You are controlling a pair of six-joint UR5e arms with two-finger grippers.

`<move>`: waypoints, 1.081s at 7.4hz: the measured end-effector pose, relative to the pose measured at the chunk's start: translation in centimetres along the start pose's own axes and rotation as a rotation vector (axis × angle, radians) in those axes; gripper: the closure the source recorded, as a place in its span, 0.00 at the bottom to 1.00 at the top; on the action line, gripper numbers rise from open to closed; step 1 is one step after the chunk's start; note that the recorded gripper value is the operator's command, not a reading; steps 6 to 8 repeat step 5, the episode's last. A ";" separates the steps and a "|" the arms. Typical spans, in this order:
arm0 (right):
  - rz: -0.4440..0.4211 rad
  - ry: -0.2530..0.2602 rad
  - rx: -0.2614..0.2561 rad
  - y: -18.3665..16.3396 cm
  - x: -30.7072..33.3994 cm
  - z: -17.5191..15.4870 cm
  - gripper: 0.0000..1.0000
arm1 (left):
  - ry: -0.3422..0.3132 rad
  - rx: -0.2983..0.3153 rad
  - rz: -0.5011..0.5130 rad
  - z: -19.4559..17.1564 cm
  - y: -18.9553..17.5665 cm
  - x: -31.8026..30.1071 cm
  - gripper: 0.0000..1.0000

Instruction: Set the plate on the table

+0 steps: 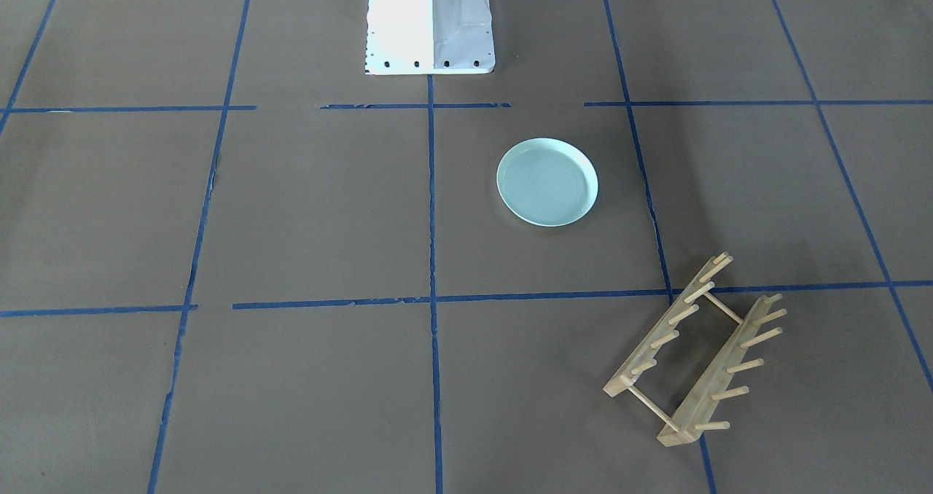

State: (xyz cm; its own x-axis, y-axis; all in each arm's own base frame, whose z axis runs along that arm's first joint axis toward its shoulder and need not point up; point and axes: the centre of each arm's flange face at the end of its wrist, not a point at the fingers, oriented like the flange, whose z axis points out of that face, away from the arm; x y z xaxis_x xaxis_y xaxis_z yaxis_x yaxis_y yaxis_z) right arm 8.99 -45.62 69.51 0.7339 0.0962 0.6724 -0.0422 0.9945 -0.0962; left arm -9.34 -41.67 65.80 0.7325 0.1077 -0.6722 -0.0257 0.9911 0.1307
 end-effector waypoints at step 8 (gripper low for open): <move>0.001 0.000 -0.001 0.0 0.0 0.0 0.00 | 0.001 0.002 0.000 0.0 -0.2 0.0 0.00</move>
